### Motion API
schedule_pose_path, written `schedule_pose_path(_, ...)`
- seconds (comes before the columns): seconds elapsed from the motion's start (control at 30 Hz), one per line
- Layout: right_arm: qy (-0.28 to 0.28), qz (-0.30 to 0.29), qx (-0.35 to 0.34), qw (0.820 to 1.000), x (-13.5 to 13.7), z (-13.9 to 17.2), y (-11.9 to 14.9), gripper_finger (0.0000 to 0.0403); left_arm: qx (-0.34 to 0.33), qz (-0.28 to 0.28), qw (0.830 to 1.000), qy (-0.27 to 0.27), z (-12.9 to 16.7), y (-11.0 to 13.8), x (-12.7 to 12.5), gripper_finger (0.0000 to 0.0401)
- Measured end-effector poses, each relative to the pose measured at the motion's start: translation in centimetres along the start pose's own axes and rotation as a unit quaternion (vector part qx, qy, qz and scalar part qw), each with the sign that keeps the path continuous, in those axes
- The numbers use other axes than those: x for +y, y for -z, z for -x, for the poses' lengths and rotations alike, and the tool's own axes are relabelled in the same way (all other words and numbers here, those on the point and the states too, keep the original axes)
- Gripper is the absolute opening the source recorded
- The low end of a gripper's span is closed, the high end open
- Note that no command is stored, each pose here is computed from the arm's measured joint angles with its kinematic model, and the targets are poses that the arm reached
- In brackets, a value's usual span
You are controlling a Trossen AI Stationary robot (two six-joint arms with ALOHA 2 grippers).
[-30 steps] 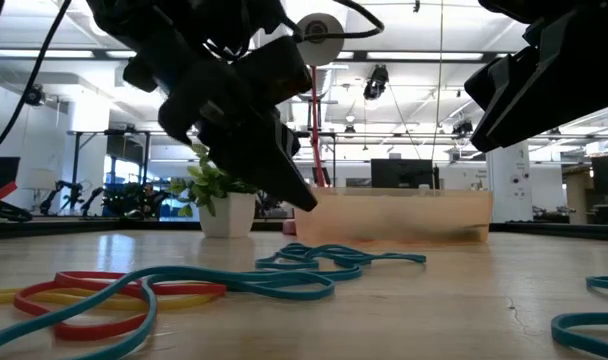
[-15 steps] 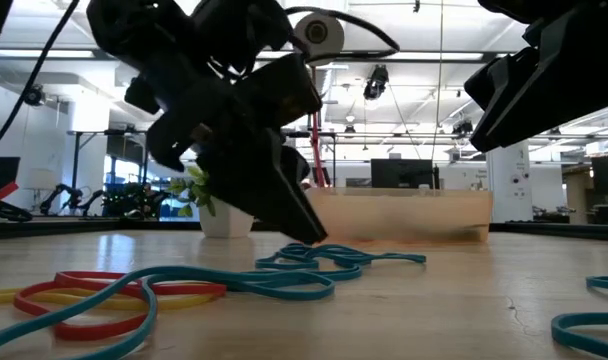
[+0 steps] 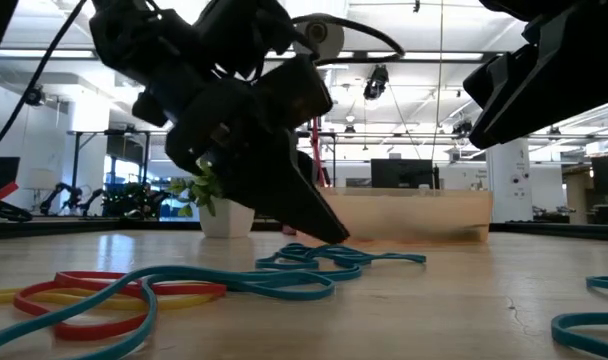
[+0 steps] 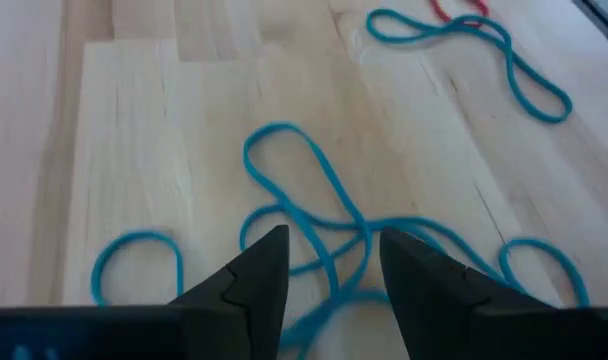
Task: Pick and place rubber bands into bin
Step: Put the blue rubberband into the orange container
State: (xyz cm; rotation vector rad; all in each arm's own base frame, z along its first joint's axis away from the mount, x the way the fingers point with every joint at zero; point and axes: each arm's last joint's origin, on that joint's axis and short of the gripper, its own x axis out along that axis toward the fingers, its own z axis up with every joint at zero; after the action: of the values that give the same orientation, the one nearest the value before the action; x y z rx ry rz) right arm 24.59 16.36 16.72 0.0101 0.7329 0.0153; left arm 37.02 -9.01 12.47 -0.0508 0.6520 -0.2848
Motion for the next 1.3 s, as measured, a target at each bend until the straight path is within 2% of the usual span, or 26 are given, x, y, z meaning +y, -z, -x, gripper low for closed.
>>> schedule_pose_path(0.37,0.000,0.000,0.000,1.000,0.0,0.0,0.0,0.0084,0.010,0.002,1.000,0.000,-0.4,0.6,0.1,0.0128)
schedule_pose_path(0.8,0.000,0.000,0.000,1.000,0.0,0.0,0.0,0.0078,0.011,0.002,1.000,0.000,-0.4,0.6,0.2,0.0005)
schedule_pose_path(1.17,0.000,0.000,0.000,1.000,0.0,0.0,0.0,0.0070,0.005,0.001,1.000,0.000,-0.2,0.3,0.1,0.0008)
schedule_pose_path(1.3,0.000,0.000,0.000,1.000,0.0,0.0,0.0,0.0068,-0.009,-0.003,1.000,0.001,0.0,-0.5,0.0,0.0003)
